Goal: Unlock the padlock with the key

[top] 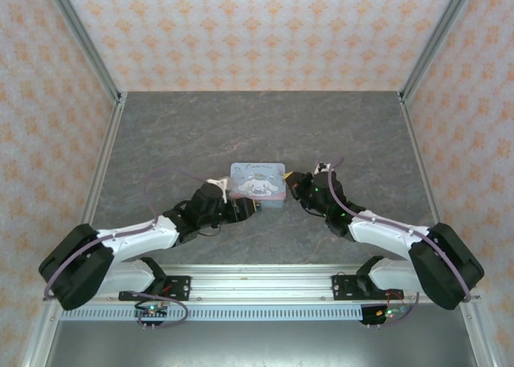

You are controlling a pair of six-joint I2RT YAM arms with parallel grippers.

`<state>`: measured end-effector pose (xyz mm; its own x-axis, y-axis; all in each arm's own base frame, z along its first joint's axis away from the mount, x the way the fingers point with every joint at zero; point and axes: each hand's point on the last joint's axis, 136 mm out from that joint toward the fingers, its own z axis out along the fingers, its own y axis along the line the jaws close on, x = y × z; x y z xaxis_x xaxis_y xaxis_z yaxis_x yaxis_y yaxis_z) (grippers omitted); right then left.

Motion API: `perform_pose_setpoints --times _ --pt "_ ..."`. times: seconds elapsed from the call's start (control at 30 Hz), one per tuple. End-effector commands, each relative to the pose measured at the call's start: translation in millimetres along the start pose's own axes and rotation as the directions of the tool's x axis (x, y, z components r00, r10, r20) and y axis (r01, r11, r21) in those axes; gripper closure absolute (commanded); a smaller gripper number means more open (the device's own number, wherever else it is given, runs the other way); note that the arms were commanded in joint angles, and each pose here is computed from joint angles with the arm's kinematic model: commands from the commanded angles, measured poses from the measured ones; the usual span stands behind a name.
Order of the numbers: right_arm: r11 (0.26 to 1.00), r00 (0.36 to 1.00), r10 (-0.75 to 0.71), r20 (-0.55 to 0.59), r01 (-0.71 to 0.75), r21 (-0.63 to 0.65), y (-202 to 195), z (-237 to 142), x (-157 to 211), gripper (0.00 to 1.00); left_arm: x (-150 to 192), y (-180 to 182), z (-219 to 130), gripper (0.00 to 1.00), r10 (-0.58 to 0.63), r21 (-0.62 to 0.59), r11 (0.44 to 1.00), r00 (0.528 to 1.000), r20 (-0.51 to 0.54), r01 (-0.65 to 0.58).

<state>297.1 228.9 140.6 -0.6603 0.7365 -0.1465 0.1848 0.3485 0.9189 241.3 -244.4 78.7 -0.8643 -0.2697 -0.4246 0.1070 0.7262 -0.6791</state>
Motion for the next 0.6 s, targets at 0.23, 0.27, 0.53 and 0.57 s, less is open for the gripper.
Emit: perform_pose_setpoints --times 0.23,0.27,0.53,0.57 --pt "0.996 0.999 -0.016 0.033 0.018 -0.086 28.0 12.9 -6.7 1.0 -15.5 -3.6 28.4 0.34 0.226 -0.064 0.973 0.97 0.093 -0.221" --pt "0.996 0.999 -0.013 0.033 0.016 -0.083 26.6 14.1 -6.3 1.0 -16.2 -1.7 28.8 0.34 0.235 -0.07 0.971 0.967 0.1 -0.229" --pt "0.998 0.998 -0.024 0.057 0.028 -0.055 17.3 23.2 -10.4 1.0 -13.5 6.0 35.7 0.35 0.284 -0.086 0.957 0.954 0.096 -0.277" --pt "0.998 0.998 -0.026 0.058 0.029 -0.051 15.9 24.7 -10.2 1.0 -11.8 7.4 38.2 0.35 0.286 -0.085 0.957 0.954 0.09 -0.278"
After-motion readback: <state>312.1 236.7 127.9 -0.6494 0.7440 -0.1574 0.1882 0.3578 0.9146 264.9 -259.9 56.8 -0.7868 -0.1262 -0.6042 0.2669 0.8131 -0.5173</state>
